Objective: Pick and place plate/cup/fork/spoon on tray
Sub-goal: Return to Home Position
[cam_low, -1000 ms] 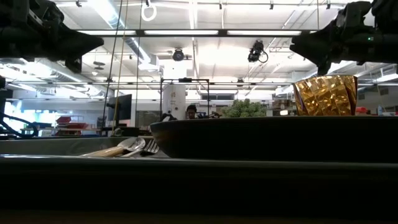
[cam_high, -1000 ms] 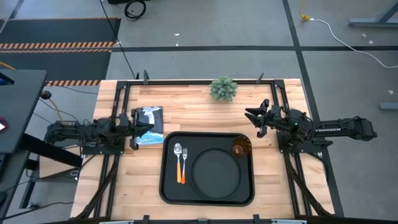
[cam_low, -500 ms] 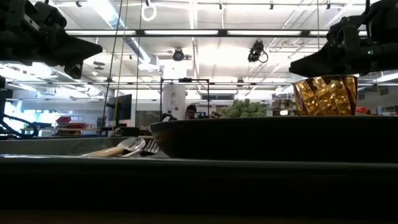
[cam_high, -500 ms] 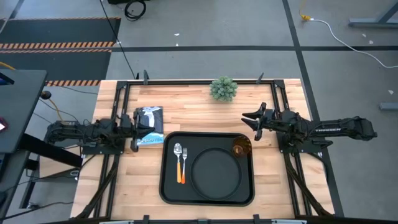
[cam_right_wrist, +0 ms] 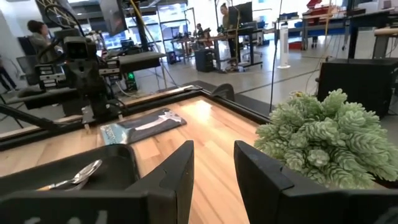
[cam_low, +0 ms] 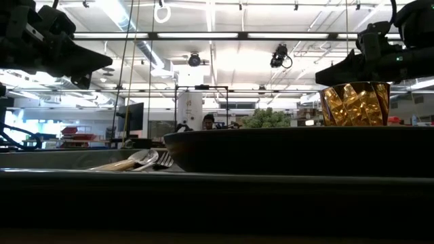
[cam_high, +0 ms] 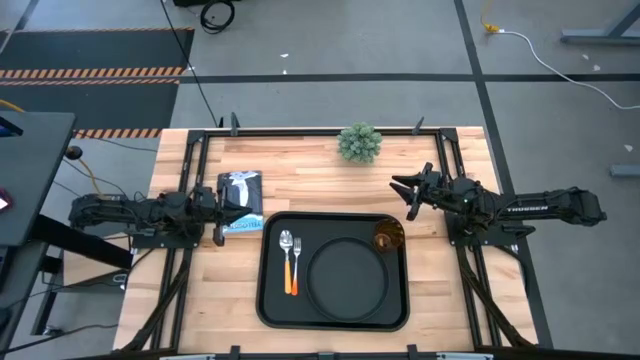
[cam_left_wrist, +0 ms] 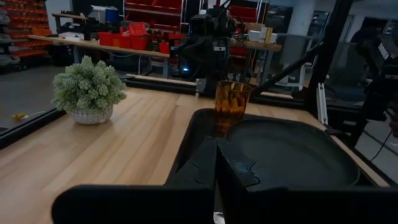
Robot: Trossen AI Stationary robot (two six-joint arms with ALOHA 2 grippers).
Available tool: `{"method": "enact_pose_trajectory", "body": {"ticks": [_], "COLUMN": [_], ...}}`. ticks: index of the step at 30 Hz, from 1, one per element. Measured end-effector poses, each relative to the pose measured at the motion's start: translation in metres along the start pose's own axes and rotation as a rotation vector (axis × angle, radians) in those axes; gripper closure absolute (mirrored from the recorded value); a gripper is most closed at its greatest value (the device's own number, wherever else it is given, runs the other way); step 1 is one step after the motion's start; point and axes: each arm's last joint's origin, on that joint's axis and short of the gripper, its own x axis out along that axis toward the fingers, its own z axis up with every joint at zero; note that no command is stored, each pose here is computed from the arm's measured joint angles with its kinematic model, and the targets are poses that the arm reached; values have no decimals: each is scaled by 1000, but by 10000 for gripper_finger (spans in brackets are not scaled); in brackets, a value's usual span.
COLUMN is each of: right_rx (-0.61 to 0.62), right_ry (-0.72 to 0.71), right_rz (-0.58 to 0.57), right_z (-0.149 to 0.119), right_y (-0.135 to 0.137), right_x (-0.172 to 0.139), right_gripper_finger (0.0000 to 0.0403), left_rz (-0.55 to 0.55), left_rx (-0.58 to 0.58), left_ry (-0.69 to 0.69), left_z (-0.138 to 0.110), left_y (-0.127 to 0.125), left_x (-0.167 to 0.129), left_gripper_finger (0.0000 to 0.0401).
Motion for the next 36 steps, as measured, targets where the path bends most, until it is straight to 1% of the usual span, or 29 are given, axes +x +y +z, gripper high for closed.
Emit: {"method": "enact_pose_trajectory", "body": {"ticks": [5, 7, 11, 12, 36], "right_rx": [19, 56, 172, 183, 175], "right_ry": [2, 3, 4, 4, 4], "right_rz": [1, 1, 1, 1, 2], "right_z": [0, 0, 0, 0, 0], "right_y": [0, 0, 0, 0, 0], "right_x": [0, 0, 0, 0, 0], "right_gripper_finger": [282, 282, 282, 282, 282], "left_rz": [1, 9, 29, 30, 32], "left_rx": [0, 2, 19, 23, 13], "left_ry": [-5, -9, -17, -18, -29], "left_z": [0, 1, 1, 1, 2], "left_y": [0, 0, 1, 1, 1], "left_x": [0, 0, 0, 0, 0], "left_gripper_finger": [389, 390, 386, 386, 386]}}
